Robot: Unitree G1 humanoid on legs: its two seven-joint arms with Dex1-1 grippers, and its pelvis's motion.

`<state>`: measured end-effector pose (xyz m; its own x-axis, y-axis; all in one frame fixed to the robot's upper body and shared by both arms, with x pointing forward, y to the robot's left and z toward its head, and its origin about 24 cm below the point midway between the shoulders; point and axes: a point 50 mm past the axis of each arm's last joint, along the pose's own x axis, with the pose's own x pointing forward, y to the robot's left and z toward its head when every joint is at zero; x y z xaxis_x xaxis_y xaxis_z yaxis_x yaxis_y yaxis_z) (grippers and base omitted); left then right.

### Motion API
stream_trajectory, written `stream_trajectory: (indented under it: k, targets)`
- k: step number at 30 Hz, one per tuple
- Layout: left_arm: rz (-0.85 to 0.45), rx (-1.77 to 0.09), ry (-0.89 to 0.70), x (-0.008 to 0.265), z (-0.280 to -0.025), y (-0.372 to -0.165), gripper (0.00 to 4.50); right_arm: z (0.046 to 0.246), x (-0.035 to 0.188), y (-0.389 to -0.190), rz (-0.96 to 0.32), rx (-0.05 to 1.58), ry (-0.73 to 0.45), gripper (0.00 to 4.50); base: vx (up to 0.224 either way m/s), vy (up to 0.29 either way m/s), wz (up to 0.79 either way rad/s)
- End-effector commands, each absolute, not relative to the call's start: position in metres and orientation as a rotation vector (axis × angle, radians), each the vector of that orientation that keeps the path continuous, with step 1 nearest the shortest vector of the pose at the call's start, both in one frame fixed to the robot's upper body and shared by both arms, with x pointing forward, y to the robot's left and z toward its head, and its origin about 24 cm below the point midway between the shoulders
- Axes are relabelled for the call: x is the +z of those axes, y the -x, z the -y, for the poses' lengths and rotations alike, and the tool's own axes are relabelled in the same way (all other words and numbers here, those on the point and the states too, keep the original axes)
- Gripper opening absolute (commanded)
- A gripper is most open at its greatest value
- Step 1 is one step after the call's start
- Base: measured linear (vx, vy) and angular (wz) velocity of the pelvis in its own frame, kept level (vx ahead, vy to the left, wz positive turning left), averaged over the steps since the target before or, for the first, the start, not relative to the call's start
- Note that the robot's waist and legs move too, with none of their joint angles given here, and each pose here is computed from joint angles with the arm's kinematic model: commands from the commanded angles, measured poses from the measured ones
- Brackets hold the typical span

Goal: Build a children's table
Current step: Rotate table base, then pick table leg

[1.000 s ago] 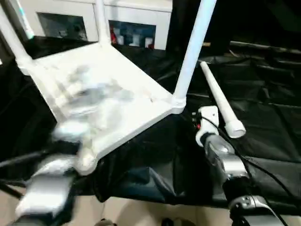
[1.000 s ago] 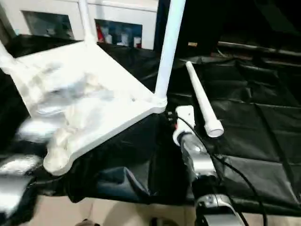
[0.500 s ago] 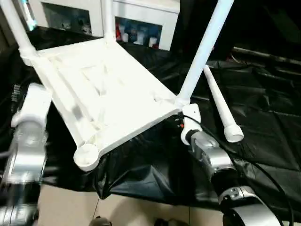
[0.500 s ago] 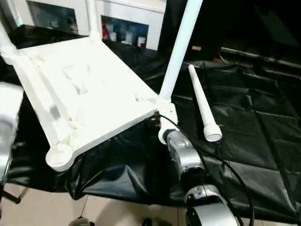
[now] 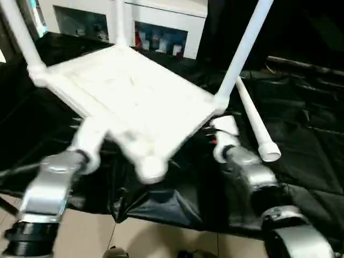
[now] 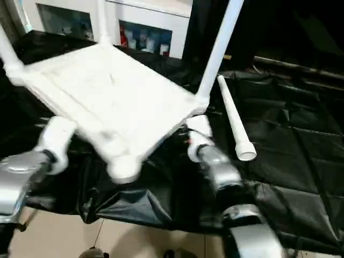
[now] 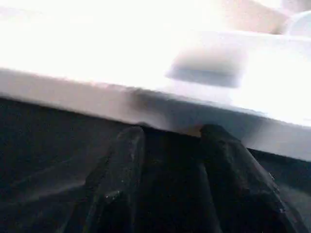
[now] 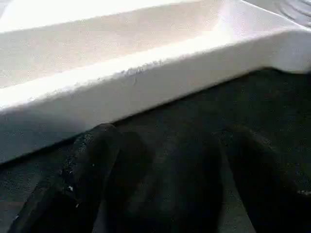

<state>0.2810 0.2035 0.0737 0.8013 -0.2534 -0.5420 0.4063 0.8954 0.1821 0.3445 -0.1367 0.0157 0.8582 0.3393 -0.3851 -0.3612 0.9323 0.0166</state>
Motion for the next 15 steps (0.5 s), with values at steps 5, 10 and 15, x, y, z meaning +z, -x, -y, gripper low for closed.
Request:
stream_trajectory:
  k: [5, 10, 15]
  targets:
    - [-0.486, -0.473, -0.338, 0.082, -0.189, -0.287, 2.14, 0.167, 0.061, -0.368, -0.361, 0.251, -0.008, 3.77, 0.0, 0.0, 0.0]
    - [-0.382, -0.479, -0.342, 0.105, -0.198, -0.297, 2.16, 0.177, 0.086, -0.382, -0.393, 0.244, -0.06, 4.05, 0.0, 0.0, 0.0]
    - [-0.29, -0.563, -0.289, 0.126, -0.192, -0.299, 2.16, 0.195, 0.104, -0.395, -0.402, 0.135, -0.037, 4.47, 0.0, 0.0, 0.0]
